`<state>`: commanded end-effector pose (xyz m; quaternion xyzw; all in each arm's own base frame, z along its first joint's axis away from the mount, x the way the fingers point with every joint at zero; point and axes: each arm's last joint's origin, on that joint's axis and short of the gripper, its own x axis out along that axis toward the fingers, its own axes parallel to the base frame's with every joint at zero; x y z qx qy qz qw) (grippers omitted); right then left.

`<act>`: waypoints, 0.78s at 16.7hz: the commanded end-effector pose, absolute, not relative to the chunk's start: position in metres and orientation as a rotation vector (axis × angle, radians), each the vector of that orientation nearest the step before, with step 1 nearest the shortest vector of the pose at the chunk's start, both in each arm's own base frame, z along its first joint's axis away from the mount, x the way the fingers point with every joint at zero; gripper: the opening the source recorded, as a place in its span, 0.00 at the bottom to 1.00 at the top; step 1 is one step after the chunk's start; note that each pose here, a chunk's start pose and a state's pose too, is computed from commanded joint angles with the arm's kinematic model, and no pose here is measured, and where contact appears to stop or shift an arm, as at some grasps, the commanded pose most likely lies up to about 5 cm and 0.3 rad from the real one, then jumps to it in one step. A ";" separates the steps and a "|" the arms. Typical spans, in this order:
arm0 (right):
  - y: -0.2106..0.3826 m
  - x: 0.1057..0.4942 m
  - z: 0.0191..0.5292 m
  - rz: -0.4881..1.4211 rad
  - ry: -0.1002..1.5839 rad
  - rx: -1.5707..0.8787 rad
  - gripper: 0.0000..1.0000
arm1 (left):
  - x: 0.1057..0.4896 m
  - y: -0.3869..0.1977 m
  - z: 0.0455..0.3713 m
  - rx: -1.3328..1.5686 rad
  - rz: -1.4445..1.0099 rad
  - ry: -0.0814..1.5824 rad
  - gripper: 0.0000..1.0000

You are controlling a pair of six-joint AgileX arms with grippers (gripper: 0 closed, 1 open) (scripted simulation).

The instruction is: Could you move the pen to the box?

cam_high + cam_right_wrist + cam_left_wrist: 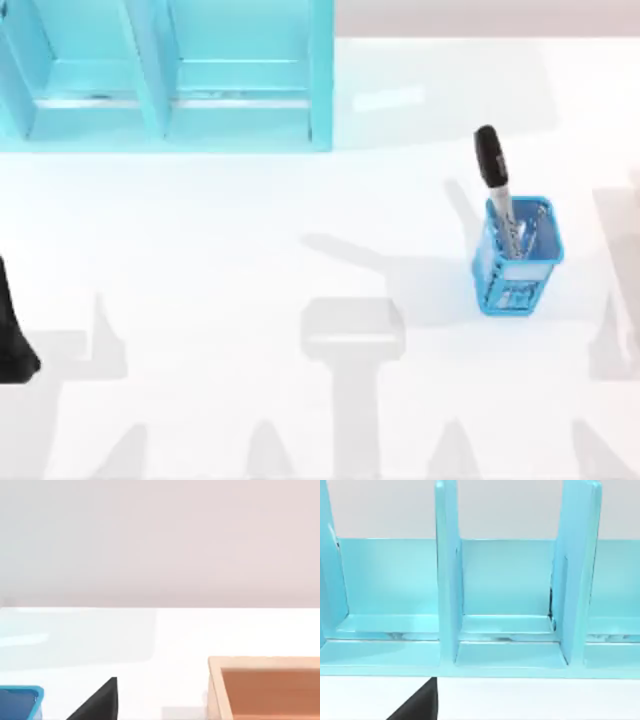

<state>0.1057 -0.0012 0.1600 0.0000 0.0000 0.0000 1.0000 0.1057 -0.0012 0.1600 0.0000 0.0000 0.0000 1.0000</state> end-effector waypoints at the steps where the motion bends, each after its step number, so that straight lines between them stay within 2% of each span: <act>1: -0.001 0.106 0.160 0.000 0.000 0.000 1.00 | 0.106 -0.001 0.160 0.000 0.000 0.000 1.00; 4: 0.000 0.107 0.164 0.026 0.017 -0.017 1.00 | 0.106 -0.001 0.160 0.000 0.000 0.000 1.00; 8: 0.003 0.116 0.182 0.153 0.116 -0.086 1.00 | 0.106 -0.001 0.160 0.000 0.000 0.000 1.00; 13: 0.009 0.160 0.205 0.402 0.332 -0.140 1.00 | 0.106 -0.001 0.160 0.000 0.000 0.000 1.00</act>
